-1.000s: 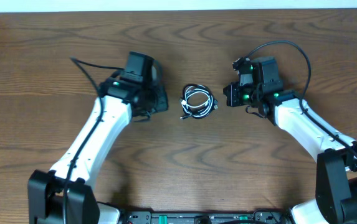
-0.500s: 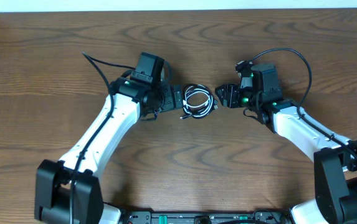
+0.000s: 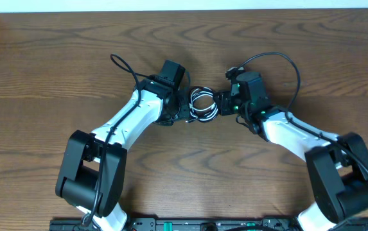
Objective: Untangle cables
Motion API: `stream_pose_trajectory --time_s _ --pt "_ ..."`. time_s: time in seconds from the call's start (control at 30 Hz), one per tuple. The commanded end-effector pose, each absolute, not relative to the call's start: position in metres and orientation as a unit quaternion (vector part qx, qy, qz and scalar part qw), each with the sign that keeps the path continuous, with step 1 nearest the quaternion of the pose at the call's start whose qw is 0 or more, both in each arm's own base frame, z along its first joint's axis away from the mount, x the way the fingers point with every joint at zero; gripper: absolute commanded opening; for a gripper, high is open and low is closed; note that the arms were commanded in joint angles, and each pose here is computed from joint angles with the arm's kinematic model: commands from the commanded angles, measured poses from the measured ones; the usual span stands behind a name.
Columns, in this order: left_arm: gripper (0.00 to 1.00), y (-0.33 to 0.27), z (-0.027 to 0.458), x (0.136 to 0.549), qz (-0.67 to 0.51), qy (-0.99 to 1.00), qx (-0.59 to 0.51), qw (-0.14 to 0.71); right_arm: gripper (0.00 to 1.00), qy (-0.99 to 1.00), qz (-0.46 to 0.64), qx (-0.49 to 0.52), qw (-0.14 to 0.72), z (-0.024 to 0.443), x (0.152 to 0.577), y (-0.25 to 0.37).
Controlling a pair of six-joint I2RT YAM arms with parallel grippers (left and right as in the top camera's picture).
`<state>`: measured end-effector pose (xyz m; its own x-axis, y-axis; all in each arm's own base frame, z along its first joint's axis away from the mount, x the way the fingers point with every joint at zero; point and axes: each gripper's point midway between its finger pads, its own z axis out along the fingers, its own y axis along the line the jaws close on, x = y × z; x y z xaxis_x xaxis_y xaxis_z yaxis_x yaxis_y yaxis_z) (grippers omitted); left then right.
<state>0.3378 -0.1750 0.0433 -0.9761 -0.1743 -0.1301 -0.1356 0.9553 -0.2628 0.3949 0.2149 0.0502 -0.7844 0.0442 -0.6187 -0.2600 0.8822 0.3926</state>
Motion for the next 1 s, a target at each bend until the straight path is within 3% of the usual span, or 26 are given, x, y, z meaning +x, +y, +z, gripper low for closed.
stream_pose_trajectory --time_s 0.0,0.53,0.8,0.97 --pt "0.46 -0.175 0.041 0.341 -0.126 0.985 -0.084 0.083 0.35 0.921 0.215 -0.053 0.320 0.036 0.395 0.210" --pt "0.49 -0.178 0.043 0.349 -0.135 0.982 -0.084 0.100 0.41 0.920 0.215 -0.053 0.322 0.036 0.396 0.210" --pt "0.49 -0.179 0.045 0.353 -0.137 0.981 -0.084 0.108 0.37 0.921 0.215 -0.053 0.321 0.036 0.396 0.210" --pt "0.61 -0.178 0.044 0.353 -0.135 0.981 -0.084 0.109 0.46 0.921 0.215 -0.053 0.320 0.034 0.396 0.210"
